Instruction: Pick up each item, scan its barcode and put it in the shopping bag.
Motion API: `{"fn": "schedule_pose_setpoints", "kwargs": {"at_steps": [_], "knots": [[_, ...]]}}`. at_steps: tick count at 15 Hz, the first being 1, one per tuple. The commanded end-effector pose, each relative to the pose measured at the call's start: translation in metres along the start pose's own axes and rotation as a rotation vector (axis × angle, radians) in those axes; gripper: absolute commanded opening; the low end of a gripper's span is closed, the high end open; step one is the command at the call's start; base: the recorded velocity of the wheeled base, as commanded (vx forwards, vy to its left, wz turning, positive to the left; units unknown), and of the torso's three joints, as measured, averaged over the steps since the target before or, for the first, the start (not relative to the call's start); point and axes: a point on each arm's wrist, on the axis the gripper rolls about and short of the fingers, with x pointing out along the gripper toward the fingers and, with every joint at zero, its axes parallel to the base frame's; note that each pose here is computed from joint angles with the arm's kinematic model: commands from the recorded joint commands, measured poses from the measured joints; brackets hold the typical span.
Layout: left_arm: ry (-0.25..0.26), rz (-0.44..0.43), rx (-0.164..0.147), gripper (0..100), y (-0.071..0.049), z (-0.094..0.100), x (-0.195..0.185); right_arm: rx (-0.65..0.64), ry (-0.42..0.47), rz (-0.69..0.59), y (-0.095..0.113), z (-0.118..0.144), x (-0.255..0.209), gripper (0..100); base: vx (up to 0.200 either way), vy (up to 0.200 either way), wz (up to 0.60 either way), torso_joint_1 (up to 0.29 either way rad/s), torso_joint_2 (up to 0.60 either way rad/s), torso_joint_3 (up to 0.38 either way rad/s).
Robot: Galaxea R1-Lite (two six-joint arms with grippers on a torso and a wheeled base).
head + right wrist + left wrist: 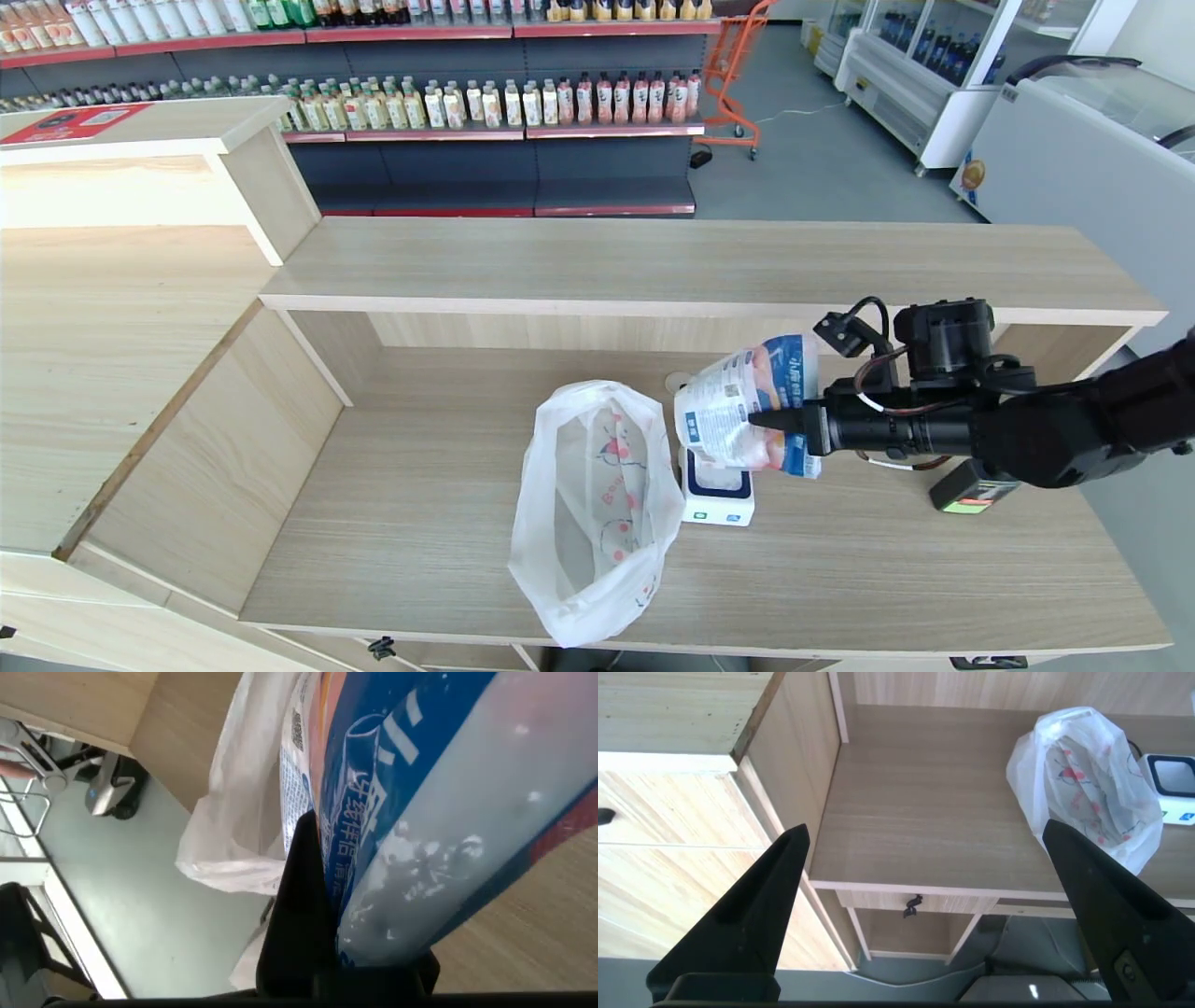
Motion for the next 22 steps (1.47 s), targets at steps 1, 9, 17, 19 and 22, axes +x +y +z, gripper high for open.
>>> {"fn": "schedule_pose_setpoints", "kwargs": {"at_steps": [1, 9, 17, 19, 22], "knots": [[0.001, 0.000, 0.000, 100, 0.000, 0.000, 0.000, -0.008, 0.059, 0.078, 0.052, -0.002, 0.007, 0, 0.000, 0.000, 0.00, 0.000, 0.00, 0.000], [0.000, 0.000, 0.000, 100, 0.000, 0.000, 0.000, -0.020, 0.117, 0.036, 0.078, -0.057, 0.129, 0, 0.000, 0.000, 0.00, 0.000, 0.00, 0.000], [0.001, 0.000, 0.001, 100, 0.000, 0.000, 0.000, -0.082, 0.142, 0.034, 0.070, -0.073, 0.158, 100, 0.000, 0.000, 0.00, 0.000, 0.00, 0.000], [0.000, 0.000, 0.000, 100, 0.000, 0.000, 0.000, -0.083, 0.129, 0.037, 0.071, -0.071, 0.155, 100, 0.000, 0.000, 0.00, 0.000, 0.00, 0.000], [0.000, 0.000, 0.001, 100, 0.000, 0.000, 0.000, 0.030, -0.013, 0.036, 0.082, -0.021, 0.112, 100, 0.000, 0.000, 0.00, 0.000, 0.00, 0.000]]}}
